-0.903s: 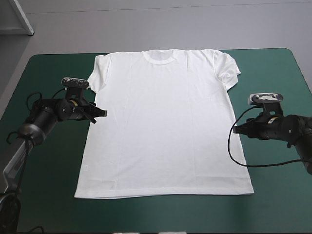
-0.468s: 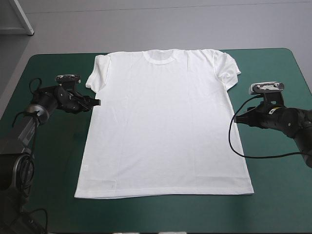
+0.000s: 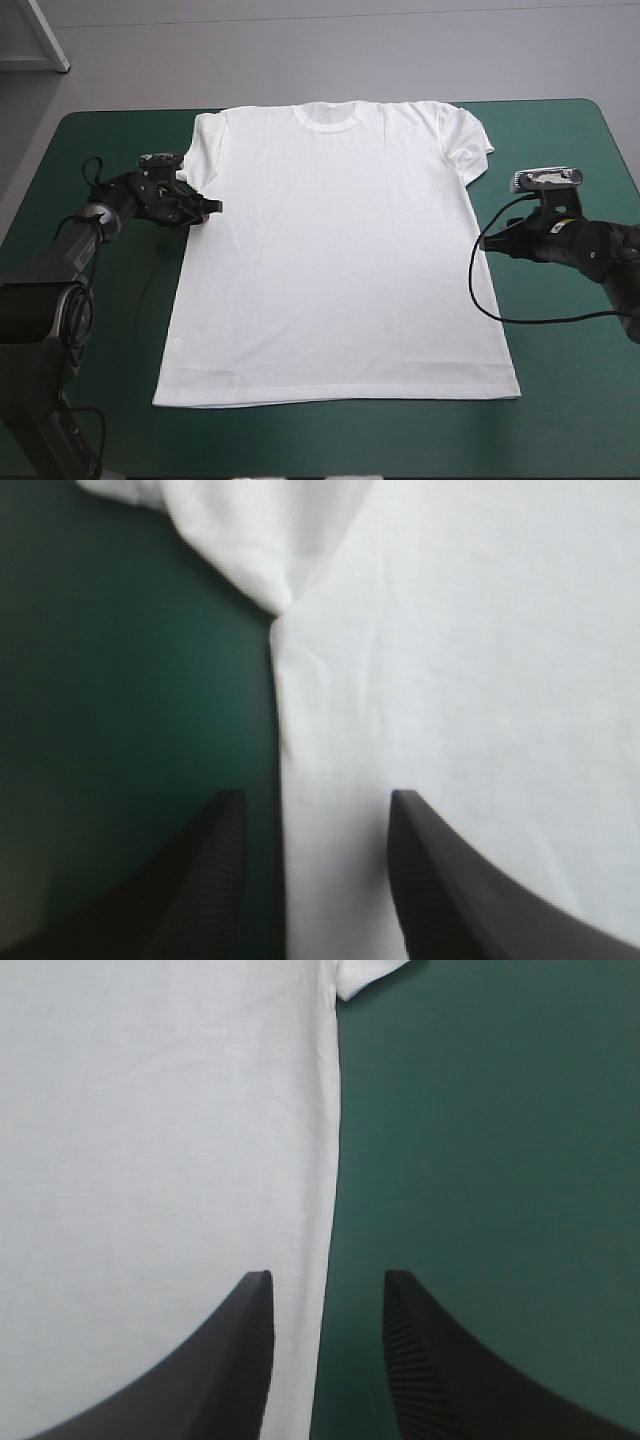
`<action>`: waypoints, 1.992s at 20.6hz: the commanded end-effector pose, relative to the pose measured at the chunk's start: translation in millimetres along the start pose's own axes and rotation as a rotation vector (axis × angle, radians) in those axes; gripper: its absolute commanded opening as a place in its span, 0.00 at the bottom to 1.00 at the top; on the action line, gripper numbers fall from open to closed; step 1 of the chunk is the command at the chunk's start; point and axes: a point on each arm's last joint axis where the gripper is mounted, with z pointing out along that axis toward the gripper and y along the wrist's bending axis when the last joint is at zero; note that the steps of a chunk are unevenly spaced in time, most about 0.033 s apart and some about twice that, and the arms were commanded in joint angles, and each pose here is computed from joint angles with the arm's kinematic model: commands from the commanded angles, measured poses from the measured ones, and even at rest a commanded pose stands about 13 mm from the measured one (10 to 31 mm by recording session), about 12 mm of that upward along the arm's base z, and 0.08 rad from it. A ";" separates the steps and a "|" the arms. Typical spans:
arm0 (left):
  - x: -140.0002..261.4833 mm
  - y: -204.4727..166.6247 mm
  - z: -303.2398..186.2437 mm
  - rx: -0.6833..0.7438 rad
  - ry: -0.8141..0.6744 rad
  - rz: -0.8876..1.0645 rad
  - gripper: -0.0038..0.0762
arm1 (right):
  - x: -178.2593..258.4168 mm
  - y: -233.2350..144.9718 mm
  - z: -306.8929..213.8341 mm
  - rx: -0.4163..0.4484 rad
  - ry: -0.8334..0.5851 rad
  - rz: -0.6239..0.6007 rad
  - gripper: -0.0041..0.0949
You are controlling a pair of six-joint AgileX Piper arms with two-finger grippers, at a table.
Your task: Fold the cloth
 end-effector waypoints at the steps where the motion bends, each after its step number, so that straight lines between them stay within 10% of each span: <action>1: -11.4 -7.0 -4.6 0.034 -0.039 -0.002 0.47 | -16.6 -1.4 -14.0 0.018 -0.117 -0.004 0.41; 4: -6.4 -13.7 2.0 0.049 0.007 0.033 0.46 | -17.2 -2.0 -11.2 0.021 -0.118 -0.003 0.41; 8: 0.5 -18.7 3.1 0.072 0.077 0.084 0.08 | -15.4 -3.3 -0.2 0.018 -0.086 0.006 0.41; 15: 0.5 -18.7 3.1 0.073 0.077 0.083 0.07 | -32.5 -11.4 52.0 0.010 0.006 0.013 0.59; 31: 0.3 -18.8 3.1 0.074 0.075 0.081 0.07 | -48.0 -7.2 164.5 -0.088 0.157 -0.047 0.60; 35: 0.6 -17.6 3.2 0.061 0.078 0.102 0.07 | -41.2 11.5 176.4 -0.116 0.196 -0.089 0.39; 38: 1.0 -16.0 3.1 0.052 0.083 0.113 0.07 | -41.3 11.9 176.9 -0.106 0.194 -0.103 0.02; 41: 0.7 -16.2 3.1 0.054 0.080 0.108 0.07 | -45.0 9.6 175.8 -0.076 0.175 -0.084 0.03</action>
